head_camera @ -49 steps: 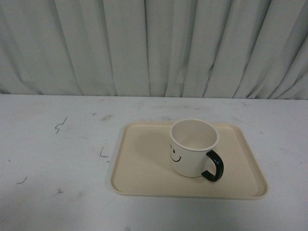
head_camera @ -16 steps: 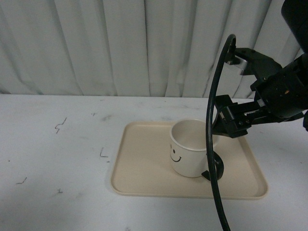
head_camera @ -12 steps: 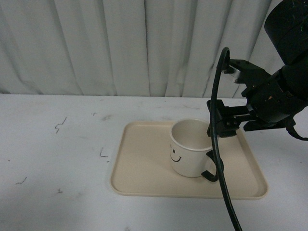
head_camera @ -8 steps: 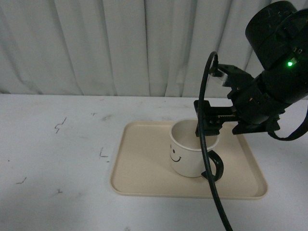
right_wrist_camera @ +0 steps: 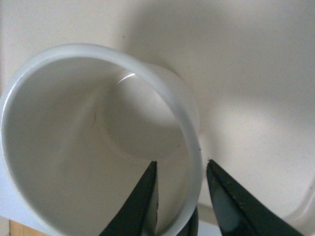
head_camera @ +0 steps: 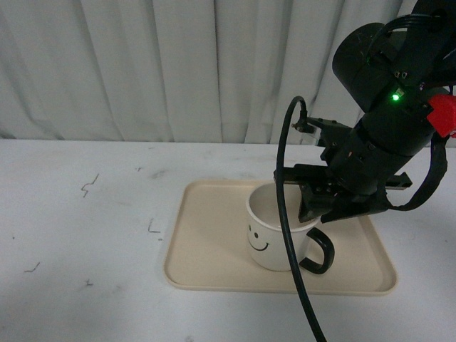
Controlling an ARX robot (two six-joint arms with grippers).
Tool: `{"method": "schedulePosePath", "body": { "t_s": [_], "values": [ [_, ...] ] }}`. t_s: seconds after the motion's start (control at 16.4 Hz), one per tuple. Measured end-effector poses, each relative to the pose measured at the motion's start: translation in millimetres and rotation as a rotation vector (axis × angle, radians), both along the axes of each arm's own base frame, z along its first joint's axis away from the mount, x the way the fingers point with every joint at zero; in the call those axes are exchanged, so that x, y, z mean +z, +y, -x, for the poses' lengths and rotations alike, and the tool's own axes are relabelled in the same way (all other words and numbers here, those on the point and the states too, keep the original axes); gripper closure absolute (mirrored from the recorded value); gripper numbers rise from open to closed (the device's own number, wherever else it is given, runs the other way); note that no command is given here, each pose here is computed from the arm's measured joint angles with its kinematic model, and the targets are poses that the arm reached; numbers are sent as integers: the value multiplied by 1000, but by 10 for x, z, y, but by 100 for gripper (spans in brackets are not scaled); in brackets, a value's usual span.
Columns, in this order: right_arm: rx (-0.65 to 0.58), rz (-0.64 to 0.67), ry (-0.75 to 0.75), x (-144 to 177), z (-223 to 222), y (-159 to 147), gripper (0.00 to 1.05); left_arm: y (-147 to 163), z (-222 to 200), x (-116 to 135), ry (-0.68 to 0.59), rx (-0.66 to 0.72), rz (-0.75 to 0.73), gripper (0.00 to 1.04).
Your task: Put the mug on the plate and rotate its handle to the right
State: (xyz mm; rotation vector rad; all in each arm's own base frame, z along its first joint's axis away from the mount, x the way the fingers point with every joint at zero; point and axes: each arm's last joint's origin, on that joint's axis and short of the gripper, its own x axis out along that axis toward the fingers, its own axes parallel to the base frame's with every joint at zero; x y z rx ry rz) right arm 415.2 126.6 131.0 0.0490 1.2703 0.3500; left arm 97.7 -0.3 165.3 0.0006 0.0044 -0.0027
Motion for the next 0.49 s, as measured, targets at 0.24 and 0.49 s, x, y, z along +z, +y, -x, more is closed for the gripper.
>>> {"method": "schedulePosePath", "body": {
  "t_s": [0.24,0.49],
  "values": [
    [114,8,11,102,-55,-79,102,0,0,0,0,0,0,7],
    [364,48,-81,332,-160,-224,102,0,0,0,0,0,0,7]
  ]
}}
